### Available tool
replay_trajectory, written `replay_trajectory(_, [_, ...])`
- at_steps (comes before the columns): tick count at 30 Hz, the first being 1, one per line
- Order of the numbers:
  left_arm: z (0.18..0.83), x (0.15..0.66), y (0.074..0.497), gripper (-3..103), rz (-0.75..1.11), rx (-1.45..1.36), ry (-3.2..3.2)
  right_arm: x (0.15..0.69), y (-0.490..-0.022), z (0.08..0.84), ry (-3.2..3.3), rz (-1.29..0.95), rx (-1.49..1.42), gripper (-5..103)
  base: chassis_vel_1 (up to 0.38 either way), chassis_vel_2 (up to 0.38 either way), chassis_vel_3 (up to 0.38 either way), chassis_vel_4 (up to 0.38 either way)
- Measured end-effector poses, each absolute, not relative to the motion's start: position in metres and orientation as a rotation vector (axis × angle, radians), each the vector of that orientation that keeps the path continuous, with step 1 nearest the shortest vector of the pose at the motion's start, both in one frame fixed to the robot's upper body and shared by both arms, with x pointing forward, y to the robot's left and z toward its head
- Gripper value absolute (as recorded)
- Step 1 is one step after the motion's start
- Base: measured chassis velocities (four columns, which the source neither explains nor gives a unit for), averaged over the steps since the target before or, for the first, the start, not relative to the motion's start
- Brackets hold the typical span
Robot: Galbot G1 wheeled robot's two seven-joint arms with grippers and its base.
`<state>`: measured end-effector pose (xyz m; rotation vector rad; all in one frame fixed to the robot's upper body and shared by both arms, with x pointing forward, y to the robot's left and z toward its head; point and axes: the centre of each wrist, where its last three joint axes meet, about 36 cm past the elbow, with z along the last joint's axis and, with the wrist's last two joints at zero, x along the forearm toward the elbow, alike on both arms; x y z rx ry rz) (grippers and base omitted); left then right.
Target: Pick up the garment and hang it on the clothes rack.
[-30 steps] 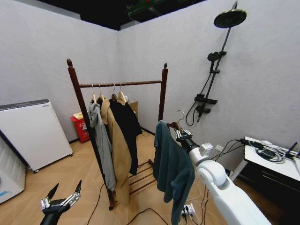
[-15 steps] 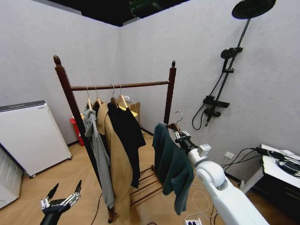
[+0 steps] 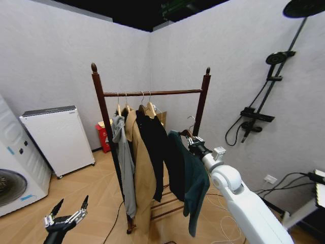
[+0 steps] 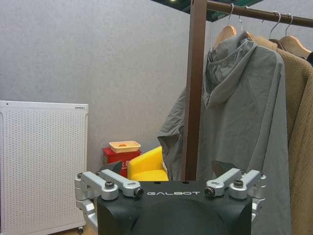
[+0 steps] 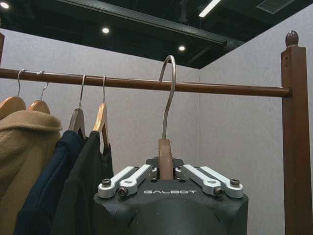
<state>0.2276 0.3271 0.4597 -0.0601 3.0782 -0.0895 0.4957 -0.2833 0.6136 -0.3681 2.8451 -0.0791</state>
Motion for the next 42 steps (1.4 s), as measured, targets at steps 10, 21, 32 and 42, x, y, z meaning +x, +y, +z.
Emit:
replay_trajectory(10, [0.460, 0.228, 0.327, 100, -0.090, -0.060, 3.078, 0.551, -0.290, 0.641, 2.807, -0.134, -0.459, 10, 0.000, 0.000, 0.000, 0.000])
replay_trajectory(21, [0.460, 0.228, 0.327, 100, -0.090, -0.060, 3.078, 0.614, -0.246, 0.698, 2.770, -0.102, -0.483, 10, 0.000, 0.000, 0.000, 0.000])
replay_trajectory(32, [0.460, 0.228, 0.327, 100, -0.090, -0.060, 3.078, 0.672, -0.187, 0.729, 2.804, -0.102, -0.556, 10, 0.000, 0.000, 0.000, 0.000])
replay_trajectory(42, [0.460, 0.228, 0.327, 100, -0.090, -0.060, 3.078, 0.701, -0.189, 0.734, 2.862, -0.167, -0.498, 10, 0.000, 0.000, 0.000, 0.000])
